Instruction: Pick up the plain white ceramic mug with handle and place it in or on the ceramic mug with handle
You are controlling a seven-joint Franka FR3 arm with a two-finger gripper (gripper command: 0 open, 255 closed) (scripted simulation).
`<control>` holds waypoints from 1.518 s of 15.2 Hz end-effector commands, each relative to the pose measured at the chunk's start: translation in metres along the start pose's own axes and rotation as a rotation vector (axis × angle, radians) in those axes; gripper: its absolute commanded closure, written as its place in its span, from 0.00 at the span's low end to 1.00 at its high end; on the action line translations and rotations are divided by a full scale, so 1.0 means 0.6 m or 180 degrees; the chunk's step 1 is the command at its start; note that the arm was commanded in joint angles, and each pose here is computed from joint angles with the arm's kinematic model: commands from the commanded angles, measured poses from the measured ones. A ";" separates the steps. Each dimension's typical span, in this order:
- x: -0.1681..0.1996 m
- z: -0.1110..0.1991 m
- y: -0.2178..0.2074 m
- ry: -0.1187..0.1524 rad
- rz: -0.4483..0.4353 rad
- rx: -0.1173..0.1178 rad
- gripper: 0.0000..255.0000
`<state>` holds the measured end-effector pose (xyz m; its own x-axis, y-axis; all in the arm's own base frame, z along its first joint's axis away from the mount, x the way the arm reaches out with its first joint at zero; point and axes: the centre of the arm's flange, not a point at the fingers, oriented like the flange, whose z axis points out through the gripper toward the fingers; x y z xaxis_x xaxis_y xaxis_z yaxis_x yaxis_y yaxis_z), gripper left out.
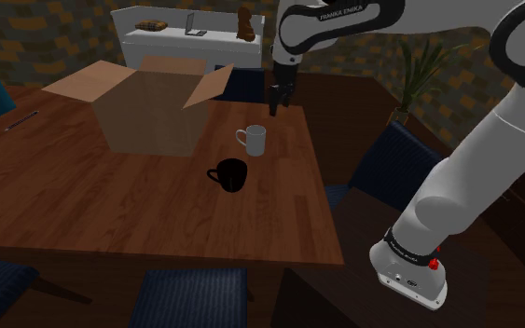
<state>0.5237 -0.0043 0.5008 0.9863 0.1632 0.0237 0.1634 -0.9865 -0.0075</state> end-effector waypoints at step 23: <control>0.181 0.236 0.087 -0.0286 -0.0015 0.0015 0.00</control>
<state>0.6427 -0.0362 0.3616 0.9835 0.1683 -0.0661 0.1678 -0.9857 -0.0122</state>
